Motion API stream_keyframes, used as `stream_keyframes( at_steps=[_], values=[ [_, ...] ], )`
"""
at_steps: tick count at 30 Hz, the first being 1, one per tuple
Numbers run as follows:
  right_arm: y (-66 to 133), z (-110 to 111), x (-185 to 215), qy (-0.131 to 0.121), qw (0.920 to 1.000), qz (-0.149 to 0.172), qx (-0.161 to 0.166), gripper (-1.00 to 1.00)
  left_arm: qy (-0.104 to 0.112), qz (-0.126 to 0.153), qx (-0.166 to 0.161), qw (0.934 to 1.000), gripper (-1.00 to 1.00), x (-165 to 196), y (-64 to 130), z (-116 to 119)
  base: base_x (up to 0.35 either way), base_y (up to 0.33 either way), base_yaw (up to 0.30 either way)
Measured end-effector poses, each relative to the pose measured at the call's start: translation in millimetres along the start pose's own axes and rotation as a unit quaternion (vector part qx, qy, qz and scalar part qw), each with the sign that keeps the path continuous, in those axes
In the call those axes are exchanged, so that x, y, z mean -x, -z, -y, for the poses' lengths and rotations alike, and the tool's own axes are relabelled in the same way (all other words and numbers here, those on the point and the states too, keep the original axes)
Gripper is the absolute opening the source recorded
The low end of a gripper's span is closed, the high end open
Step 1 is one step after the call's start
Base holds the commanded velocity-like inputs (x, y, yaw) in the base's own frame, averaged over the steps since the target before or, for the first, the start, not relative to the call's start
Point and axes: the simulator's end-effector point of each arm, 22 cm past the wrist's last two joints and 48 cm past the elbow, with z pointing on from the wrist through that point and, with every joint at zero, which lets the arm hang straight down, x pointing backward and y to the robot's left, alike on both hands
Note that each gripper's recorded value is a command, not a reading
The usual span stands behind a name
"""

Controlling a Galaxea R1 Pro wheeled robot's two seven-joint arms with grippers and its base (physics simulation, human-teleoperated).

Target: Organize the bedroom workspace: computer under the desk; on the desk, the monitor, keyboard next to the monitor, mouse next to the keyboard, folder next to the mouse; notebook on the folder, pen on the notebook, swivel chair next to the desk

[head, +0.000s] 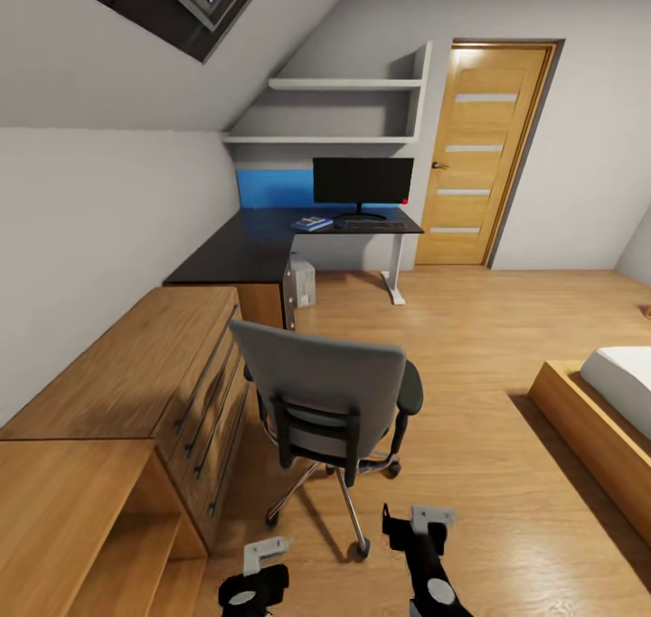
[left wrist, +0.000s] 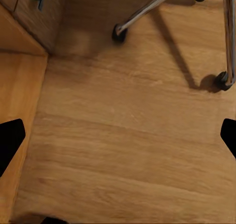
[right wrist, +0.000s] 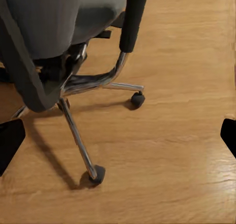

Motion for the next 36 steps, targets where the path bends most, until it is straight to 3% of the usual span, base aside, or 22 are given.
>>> stream_keyframes(
  at_steps=[3,7,11,15,23,36],
  values=[
    [-14.1,12.6,-16.2,-0.089,0.9946,-0.043,-0.03,1.0,-0.012,-0.009,0.007,0.9999,1.0,12.9,-13.6,18.5,0.0,0.0,0.0],
    [-18.4,16.3,-34.8,-0.119,0.9899,-0.065,-0.043,1.0,-0.014,-0.005,0.01,0.9998,1.0,23.7,-22.3,20.9,0.0,0.0,0.0],
    [-21.7,18.8,-44.5,-0.124,0.9888,-0.068,-0.047,1.0,-0.012,0.003,0.006,0.9999,1.0,29.6,-27.4,24.6,0.0,0.0,0.0],
    [-24.3,18.0,-54.2,-0.125,0.9883,-0.072,-0.047,1.0,0.004,0.011,0.002,0.9999,1.0,36.5,-32.0,27.0,0.0,0.0,0.0],
    [-27.9,-3.6,-64.5,-0.135,0.988,-0.065,-0.037,1.0,0.005,0.01,0.015,0.9998,1.0,26.6,-48.4,11.5,0.0,0.0,0.057],
    [-38.0,-1.2,-85.0,-0.138,0.9882,-0.051,-0.041,1.0,0.001,0.012,0.018,0.9998,1.0,12.7,-69.0,7.6,0.0,0.0,0.054]
  ],
)
